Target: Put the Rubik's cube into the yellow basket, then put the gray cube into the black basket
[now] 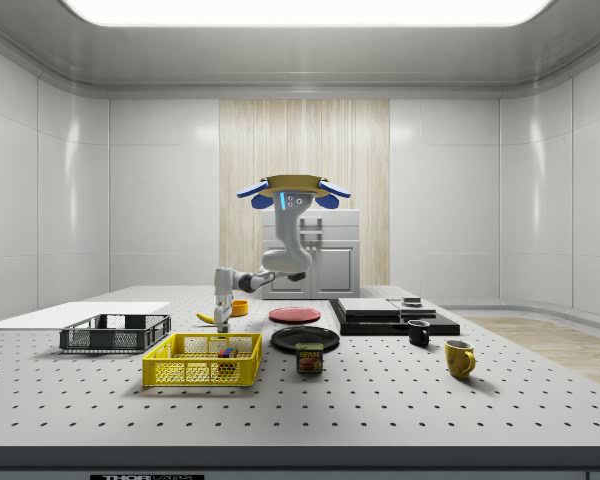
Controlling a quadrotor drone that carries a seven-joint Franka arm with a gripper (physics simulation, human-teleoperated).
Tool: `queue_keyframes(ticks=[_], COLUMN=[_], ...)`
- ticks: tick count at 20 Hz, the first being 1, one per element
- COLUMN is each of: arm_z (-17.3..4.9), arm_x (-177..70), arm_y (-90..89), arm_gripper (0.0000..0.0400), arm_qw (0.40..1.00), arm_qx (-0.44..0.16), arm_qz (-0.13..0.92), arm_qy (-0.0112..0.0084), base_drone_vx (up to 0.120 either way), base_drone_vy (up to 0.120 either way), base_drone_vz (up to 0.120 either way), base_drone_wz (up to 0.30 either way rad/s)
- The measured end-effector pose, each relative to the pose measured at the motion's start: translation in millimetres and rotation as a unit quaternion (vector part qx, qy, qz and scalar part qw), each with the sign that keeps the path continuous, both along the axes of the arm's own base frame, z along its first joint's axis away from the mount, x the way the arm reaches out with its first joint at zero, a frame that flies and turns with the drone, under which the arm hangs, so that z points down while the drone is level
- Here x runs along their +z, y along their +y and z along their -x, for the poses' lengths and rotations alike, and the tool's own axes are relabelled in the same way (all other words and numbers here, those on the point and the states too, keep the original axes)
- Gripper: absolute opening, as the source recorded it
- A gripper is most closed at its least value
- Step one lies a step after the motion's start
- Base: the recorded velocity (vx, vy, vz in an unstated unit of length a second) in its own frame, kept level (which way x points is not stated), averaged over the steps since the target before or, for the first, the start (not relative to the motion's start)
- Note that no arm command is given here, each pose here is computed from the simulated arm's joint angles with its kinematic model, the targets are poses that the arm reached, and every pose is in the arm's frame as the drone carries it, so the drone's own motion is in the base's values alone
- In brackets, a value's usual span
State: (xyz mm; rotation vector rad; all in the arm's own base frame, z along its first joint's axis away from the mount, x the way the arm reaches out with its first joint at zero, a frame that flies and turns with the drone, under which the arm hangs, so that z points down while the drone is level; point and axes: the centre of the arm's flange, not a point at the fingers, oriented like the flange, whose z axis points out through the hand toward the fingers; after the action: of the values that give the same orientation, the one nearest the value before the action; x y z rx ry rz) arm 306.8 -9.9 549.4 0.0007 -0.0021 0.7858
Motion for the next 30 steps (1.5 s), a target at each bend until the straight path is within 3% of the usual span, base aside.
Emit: queue_keyframes(ticks=[1, 5, 9, 14, 21, 25, 30], arm_z=[0.1, 4.5, 6.5, 2.3, 0.4, 0.2, 0.0], arm_x=[0.7, 2.2, 2.8, 3.1, 3.2, 3.3, 3.3], arm_y=[0.0, 0.0, 0.0, 0.4, 3.3, 3.7, 3.9], arm_gripper=[0.0400, 0.0400, 0.0400, 0.0400, 0.0400, 0.0305, 0.0266], arm_qw=[1.000, 1.000, 1.000, 1.000, 1.000, 1.000, 1.000], arm_qx=[0.000, 0.000, 0.000, 0.000, 0.000, 0.000, 0.000], arm_qz=[0.000, 0.000, 0.000, 0.000, 0.000, 0.000, 0.000], arm_qy=[0.0000, 0.0000, 0.0000, 0.0000, 0.0000, 0.0000, 0.0000], base_drone_vx=[0.000, 0.000, 0.000, 0.000, 0.000, 0.000, 0.000], base_drone_vy=[0.000, 0.000, 0.000, 0.000, 0.000, 0.000, 0.000], base_drone_vz=[0.000, 0.000, 0.000, 0.000, 0.000, 0.000, 0.000], base_drone_wz=[0.000, 0.000, 0.000, 0.000, 0.000, 0.000, 0.000])
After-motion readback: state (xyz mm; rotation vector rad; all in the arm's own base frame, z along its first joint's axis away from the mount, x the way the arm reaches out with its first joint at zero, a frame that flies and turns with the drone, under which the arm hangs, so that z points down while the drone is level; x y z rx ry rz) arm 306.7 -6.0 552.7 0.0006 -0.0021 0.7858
